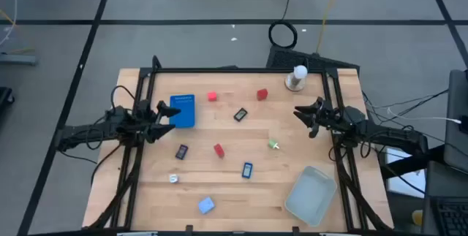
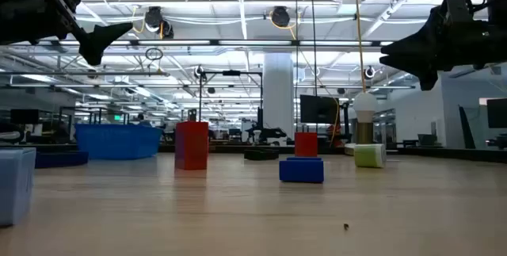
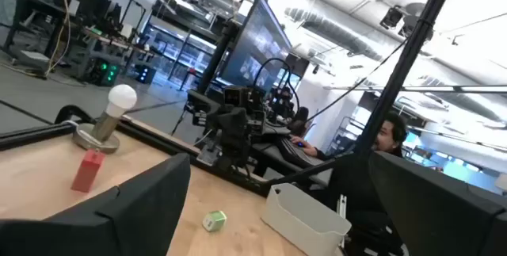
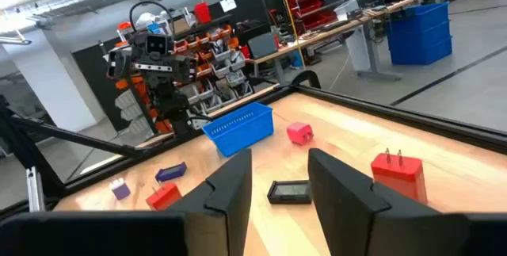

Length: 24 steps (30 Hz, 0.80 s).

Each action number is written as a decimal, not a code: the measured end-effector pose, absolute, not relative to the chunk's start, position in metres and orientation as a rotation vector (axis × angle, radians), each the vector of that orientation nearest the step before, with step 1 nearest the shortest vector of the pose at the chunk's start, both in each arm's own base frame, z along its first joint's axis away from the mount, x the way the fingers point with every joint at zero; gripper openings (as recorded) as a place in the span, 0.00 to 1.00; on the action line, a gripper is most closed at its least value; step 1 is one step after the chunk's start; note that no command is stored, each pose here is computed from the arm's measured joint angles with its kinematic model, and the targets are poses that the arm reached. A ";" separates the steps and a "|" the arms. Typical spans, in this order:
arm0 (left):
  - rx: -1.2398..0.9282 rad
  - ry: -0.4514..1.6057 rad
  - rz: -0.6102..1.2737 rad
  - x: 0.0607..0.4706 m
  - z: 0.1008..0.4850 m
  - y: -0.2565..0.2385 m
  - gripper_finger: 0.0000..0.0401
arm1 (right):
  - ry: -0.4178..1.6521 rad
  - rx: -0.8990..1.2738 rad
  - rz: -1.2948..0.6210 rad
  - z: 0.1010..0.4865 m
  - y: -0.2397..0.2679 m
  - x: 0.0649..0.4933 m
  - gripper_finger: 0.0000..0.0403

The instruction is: Pick & Place Office items

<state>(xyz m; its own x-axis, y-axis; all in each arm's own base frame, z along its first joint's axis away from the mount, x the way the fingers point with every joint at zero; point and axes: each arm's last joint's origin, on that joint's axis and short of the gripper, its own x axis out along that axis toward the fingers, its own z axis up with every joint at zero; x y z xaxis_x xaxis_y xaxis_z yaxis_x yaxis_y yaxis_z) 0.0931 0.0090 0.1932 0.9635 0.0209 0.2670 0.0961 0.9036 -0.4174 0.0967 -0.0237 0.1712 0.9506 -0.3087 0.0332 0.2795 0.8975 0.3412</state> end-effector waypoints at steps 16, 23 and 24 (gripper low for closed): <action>-0.512 -0.299 0.074 0.093 0.193 0.013 0.98 | -0.124 0.446 -0.356 0.172 -0.025 0.096 0.29; -0.490 -0.277 -0.009 0.093 0.194 0.010 0.98 | -0.130 0.478 -0.354 0.172 -0.025 0.096 0.29; -0.478 -0.281 -0.010 0.093 0.195 0.010 0.98 | -0.129 0.478 -0.352 0.172 -0.025 0.096 0.29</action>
